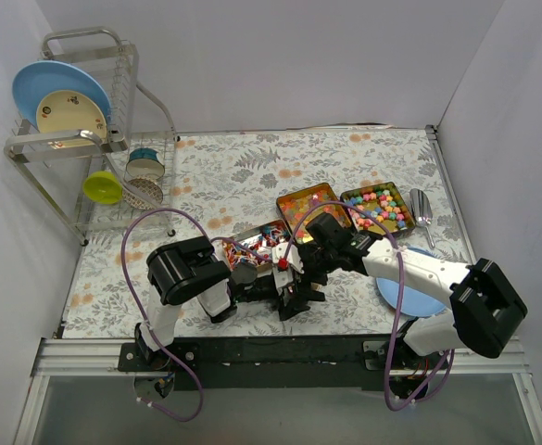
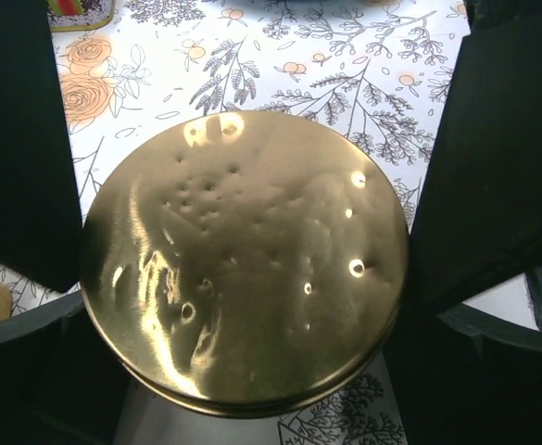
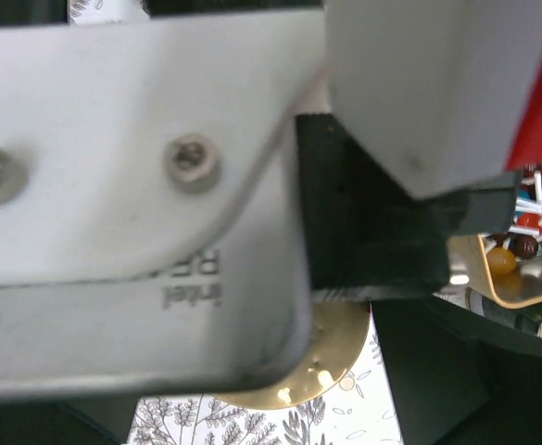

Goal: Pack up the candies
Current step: Screw the bottle lid onto the packing bottle, then reset both arms

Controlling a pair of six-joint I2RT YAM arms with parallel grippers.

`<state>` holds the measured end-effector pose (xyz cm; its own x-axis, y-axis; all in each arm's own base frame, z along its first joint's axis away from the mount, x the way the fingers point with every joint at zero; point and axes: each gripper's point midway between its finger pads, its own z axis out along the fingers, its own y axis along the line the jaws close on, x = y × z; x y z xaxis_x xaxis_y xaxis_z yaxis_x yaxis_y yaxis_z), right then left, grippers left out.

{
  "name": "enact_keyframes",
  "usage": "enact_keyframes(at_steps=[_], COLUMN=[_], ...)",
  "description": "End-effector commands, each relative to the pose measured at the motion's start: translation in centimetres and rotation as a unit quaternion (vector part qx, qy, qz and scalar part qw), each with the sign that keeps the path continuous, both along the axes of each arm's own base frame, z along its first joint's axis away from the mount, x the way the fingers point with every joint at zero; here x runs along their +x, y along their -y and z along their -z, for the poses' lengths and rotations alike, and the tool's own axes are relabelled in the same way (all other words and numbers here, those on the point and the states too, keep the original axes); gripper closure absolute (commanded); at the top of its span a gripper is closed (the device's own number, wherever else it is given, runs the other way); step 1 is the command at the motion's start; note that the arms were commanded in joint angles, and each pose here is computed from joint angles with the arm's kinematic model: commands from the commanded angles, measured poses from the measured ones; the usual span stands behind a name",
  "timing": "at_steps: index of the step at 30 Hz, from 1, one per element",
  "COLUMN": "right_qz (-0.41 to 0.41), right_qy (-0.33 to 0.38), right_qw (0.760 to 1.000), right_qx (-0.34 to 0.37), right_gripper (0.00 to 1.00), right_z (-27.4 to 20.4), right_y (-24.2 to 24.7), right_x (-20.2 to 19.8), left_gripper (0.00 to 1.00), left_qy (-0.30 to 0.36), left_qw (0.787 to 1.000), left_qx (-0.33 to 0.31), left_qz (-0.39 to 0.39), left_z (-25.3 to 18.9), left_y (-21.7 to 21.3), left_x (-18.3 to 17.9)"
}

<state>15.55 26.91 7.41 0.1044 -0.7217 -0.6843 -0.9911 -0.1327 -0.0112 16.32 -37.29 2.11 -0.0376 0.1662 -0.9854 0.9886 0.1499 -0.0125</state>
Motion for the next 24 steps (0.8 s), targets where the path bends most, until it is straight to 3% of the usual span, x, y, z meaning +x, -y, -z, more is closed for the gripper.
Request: enact_keyframes(at_steps=[1,7,14,24], right_qz=[0.046,0.014,0.068,0.137], right_qy=[0.009,0.003,0.018,0.078], right_qw=[0.996,1.000,0.997,0.987], right_qx=[-0.070,-0.018,0.020,-0.008], right_gripper=[0.02,0.02,0.02,0.02], right_z=[1.5,-2.1,-6.5,-8.1], right_y=[2.7,1.3,-0.2,3.5], right_x=[1.2,0.3,2.1,4.9], left_gripper=[0.02,0.02,0.02,0.02], left_qy=[-0.060,-0.031,-0.054,-0.021], left_qw=[0.995,0.995,0.992,0.991], left_qx=[0.082,0.089,0.111,0.133], left_qz=[-0.005,0.036,0.024,0.021], left_z=[4.3,2.5,1.1,-2.9], left_y=[-2.3,-3.5,-4.9,-7.0], left_x=[-1.4,-3.0,-3.6,-3.6])
